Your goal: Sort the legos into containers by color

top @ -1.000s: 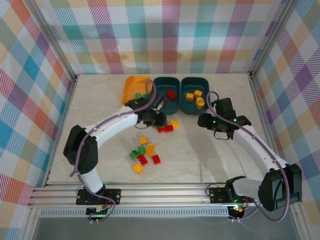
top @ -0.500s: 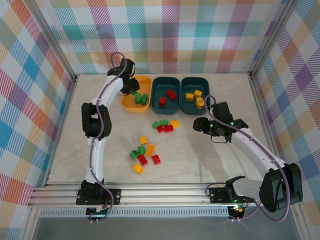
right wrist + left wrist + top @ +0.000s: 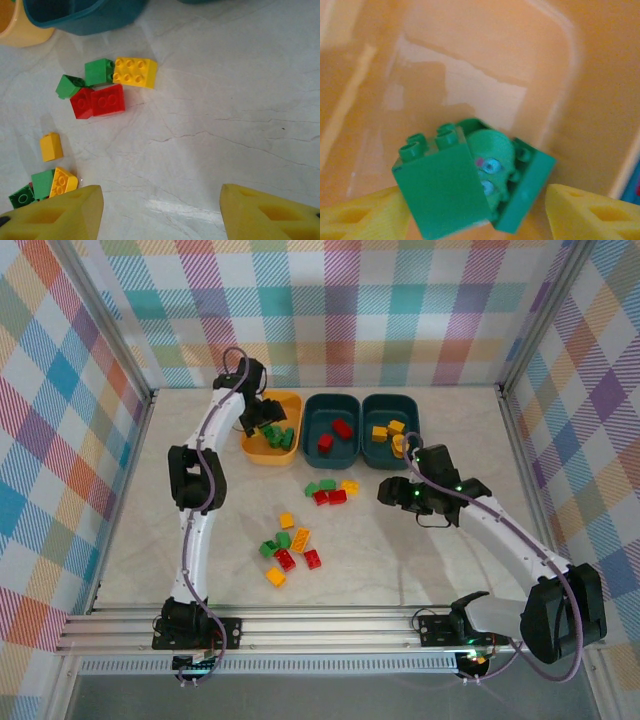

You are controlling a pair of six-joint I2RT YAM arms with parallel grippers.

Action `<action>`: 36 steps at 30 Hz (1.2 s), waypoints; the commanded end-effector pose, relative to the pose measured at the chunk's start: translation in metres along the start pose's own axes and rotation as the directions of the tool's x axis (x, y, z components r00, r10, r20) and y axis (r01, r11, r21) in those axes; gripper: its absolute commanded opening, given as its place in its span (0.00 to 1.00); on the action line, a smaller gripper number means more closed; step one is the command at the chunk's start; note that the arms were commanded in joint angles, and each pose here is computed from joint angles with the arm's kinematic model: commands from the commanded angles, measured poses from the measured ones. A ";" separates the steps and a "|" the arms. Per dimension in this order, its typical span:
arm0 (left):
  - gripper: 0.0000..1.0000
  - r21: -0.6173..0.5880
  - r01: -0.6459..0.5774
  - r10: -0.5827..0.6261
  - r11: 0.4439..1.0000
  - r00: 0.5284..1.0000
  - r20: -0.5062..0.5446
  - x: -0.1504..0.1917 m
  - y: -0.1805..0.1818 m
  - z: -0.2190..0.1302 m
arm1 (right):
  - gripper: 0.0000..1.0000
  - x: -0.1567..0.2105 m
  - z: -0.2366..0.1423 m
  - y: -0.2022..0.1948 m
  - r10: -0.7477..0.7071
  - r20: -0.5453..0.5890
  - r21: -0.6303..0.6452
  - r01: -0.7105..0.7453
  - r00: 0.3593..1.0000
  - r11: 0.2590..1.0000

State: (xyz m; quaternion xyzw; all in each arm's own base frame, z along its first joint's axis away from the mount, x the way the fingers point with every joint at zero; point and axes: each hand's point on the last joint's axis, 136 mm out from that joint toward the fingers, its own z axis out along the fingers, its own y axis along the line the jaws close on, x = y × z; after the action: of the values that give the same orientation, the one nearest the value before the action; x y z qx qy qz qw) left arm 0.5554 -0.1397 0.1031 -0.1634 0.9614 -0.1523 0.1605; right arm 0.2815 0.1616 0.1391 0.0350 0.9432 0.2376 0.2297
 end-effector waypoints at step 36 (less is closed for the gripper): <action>0.94 0.091 0.164 -0.178 0.982 0.969 0.173 0.233 0.121 -0.118 | 0.59 0.168 0.127 0.090 -0.514 -0.436 0.135 0.618 0.739 0.774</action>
State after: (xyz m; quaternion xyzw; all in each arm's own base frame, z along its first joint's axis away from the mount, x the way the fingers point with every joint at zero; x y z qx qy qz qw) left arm 0.2582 -0.0855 0.0947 -0.2592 0.9240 -0.1783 0.2174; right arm 0.1701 0.3378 0.0179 -0.2838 0.9528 0.0752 0.0777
